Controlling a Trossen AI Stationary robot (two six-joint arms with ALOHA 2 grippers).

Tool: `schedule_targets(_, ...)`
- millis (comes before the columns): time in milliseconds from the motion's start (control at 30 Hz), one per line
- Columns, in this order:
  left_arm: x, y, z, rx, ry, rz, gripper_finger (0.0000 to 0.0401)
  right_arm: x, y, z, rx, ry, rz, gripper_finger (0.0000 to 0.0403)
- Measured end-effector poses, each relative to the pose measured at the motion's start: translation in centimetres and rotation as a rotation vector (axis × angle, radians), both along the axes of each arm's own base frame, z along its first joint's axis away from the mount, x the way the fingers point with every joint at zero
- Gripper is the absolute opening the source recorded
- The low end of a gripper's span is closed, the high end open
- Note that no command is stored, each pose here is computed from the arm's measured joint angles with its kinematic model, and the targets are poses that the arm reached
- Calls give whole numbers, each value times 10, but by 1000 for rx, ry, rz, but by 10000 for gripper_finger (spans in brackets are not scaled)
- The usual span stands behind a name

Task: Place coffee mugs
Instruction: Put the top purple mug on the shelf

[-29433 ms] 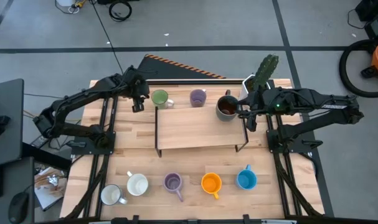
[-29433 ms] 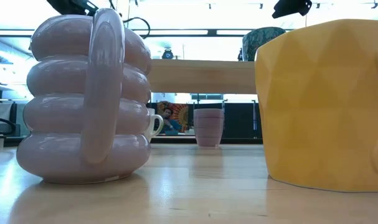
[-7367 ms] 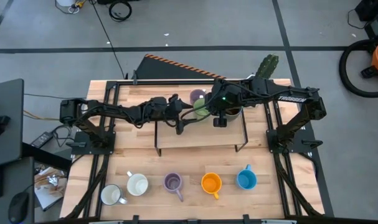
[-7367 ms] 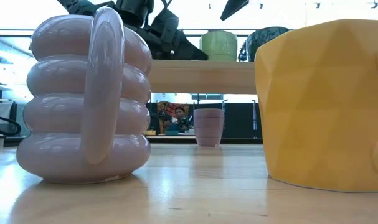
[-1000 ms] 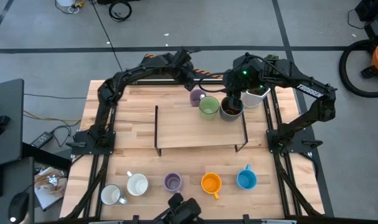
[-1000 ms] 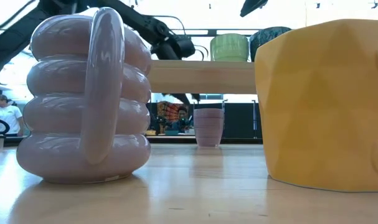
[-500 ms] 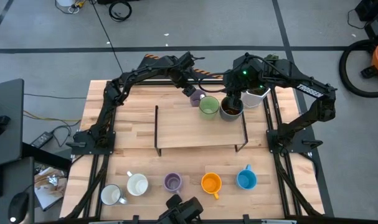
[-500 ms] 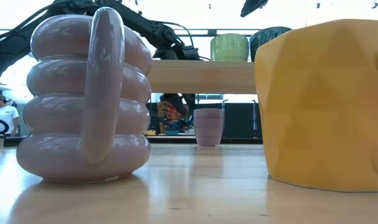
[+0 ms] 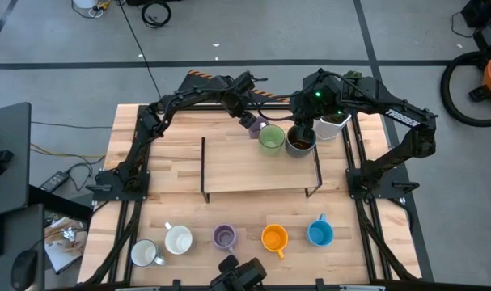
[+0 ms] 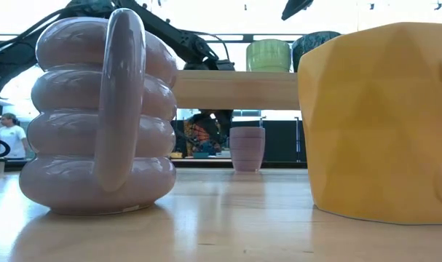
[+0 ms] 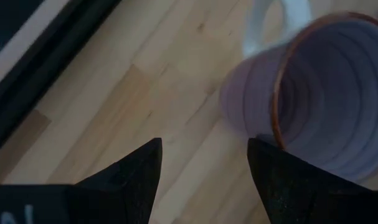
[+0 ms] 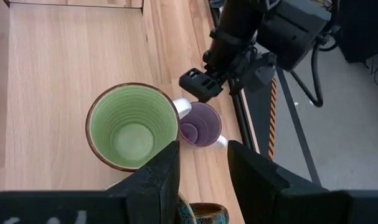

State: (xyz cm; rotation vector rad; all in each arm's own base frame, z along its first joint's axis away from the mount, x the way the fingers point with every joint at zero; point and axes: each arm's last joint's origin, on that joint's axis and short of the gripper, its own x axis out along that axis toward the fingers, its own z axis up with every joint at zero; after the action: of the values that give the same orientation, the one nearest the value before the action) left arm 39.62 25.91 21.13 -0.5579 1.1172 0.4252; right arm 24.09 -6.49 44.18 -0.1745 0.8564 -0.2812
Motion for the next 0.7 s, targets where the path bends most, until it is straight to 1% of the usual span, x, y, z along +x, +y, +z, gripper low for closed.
schedule_targets(167, -1, 0, 5, 9, 7, -14, 242, 0, 0, 0, 0, 0, 0, 140)
schedule_targets(367, -2, 7, 41, 88, -31, -18, 242, 0, 0, 0, 0, 0, 0, 140)
schedule_targets(467, -4, 7, 51, 77, -38, -17, 242, 0, 0, 0, 0, 0, 0, 140)
schedule_targets(600, -2, 1, 48, 18, -32, -46, 242, 0, 0, 0, 1, 0, 1, 140)
schedule_targets(700, 6, -5, 39, 6, -24, -75, 242, 1, 0, 0, 15, -7, 13, 140)
